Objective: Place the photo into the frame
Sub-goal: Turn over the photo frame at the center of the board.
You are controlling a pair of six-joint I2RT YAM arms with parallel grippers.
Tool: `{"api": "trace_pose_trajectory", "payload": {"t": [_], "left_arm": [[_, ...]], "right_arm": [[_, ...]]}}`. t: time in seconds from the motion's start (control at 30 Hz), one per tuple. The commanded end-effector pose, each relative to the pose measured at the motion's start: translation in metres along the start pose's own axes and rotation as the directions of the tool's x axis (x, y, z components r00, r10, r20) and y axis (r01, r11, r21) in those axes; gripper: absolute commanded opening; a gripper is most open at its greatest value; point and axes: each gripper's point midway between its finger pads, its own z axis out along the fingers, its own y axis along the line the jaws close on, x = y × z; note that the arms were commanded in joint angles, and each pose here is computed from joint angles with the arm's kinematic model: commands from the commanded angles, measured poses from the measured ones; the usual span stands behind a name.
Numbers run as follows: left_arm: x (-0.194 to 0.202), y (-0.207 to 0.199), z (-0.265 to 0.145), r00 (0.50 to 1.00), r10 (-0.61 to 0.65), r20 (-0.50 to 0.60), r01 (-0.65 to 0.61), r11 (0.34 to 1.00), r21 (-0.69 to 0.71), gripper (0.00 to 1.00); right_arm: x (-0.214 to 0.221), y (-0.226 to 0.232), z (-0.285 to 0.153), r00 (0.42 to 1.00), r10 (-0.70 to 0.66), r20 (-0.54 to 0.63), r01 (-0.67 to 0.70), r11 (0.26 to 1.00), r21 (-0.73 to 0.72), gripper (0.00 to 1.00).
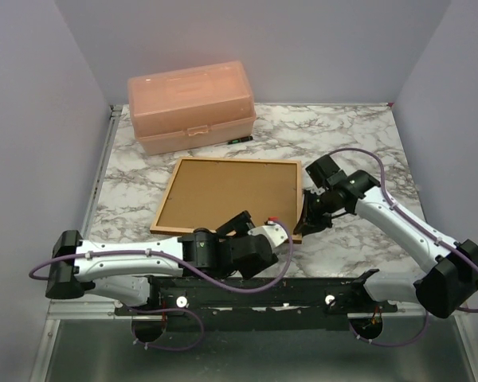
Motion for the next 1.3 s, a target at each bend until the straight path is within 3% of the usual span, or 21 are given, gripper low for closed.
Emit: {"api": "trace_pose_trajectory", "payload": {"t": [0.0, 0.37, 0.6, 0.83, 0.87, 0.97, 1.13, 1.27], "left_arm": [[0.002, 0.011, 0.007, 0.991, 0.124, -0.044, -0.129, 0.982, -0.136, 0.98], [0.016, 0.034, 0.032, 0.956, 0.238, -0.173, -0.288, 0.878, -0.383, 0.86], [0.018, 0.041, 0.031, 0.949, 0.255, -0.187, -0.312, 0.852, -0.420, 0.61], [0.015, 0.048, 0.023, 0.949, 0.257, -0.184, -0.313, 0.840, -0.442, 0.22], [0.014, 0.049, 0.021, 0.949, 0.256, -0.182, -0.312, 0.840, -0.445, 0.19], [0.012, 0.053, 0.015, 0.952, 0.252, -0.172, -0.303, 0.840, -0.450, 0.14], [0.006, 0.059, 0.003, 0.966, 0.220, -0.139, -0.259, 0.854, -0.451, 0.03], [0.004, 0.062, -0.008, 0.974, 0.195, -0.112, -0.224, 0.868, -0.443, 0.00]], "right_arm": [[-0.005, 0.039, -0.036, 0.998, -0.046, 0.040, 0.053, 0.982, -0.180, 0.00], [-0.003, 0.050, -0.054, 0.997, -0.049, 0.052, 0.060, 0.971, -0.233, 0.00], [0.000, 0.050, -0.053, 0.998, -0.049, 0.046, 0.059, 0.967, -0.249, 0.00], [-0.007, 0.052, -0.060, 0.991, -0.068, 0.111, 0.095, 0.961, -0.259, 0.08], [-0.009, 0.052, -0.062, 0.990, -0.071, 0.124, 0.101, 0.961, -0.256, 0.20], [-0.017, 0.052, -0.066, 0.982, -0.079, 0.174, 0.121, 0.962, -0.246, 0.44], [-0.033, 0.059, -0.079, 0.952, -0.122, 0.281, 0.196, 0.948, -0.252, 0.70], [-0.052, 0.072, -0.110, 0.884, -0.131, 0.450, 0.279, 0.918, -0.283, 0.95]]}}
